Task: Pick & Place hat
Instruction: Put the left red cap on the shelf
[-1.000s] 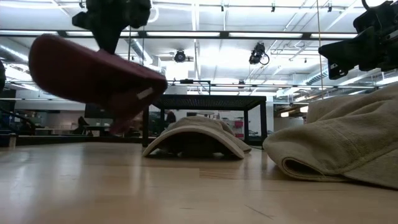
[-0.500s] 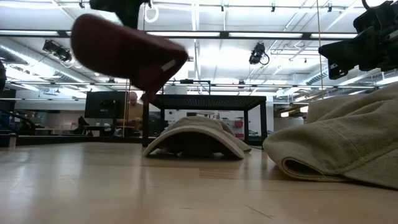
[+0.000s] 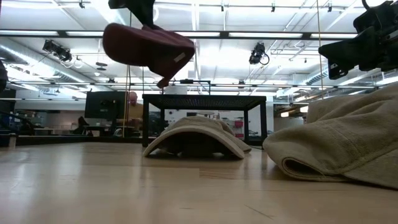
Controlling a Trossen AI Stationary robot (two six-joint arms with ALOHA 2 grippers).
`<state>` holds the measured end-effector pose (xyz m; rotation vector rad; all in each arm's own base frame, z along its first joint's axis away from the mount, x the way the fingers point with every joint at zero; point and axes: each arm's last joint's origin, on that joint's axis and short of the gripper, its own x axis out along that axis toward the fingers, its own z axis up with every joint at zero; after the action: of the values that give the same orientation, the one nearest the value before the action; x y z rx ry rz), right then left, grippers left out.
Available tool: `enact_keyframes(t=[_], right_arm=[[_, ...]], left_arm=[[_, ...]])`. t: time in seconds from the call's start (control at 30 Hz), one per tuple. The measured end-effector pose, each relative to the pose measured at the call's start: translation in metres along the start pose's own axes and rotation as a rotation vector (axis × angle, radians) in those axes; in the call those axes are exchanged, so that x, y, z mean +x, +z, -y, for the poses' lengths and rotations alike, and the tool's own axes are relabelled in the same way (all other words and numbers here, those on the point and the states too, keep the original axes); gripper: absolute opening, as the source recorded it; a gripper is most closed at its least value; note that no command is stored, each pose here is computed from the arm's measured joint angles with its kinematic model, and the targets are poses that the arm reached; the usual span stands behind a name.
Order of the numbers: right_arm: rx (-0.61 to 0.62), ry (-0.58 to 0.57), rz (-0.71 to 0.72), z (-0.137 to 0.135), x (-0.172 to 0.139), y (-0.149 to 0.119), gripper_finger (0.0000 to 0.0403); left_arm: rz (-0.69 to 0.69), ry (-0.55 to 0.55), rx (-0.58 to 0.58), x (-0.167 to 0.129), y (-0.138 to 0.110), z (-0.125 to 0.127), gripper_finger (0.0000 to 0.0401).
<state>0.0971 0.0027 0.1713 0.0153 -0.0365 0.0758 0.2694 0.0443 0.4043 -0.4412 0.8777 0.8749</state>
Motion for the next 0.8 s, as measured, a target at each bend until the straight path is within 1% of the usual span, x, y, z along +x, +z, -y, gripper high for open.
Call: enact_keyframes(t=[0.2,0.37,0.63,0.8], right_arm=[[0.000,0.000,0.000,0.000,0.000,0.000,0.0027],[0.000,0.000,0.000,0.000,0.000,0.000,0.0027],[0.000,0.000,0.000,0.000,0.000,0.000,0.0027],[0.000,0.000,0.000,0.000,0.000,0.000,0.0027]], left_arm=[[0.069,0.014,-0.061,0.004,0.011,-0.004,0.0006],[0.146,0.054,-0.195,0.005,0.017,-0.006,0.0006],[0.227,0.103,-0.405,0.005,0.019,-0.008,0.0006],[0.272,0.145,-0.498,0.018,0.024,-0.002,0.0006]])
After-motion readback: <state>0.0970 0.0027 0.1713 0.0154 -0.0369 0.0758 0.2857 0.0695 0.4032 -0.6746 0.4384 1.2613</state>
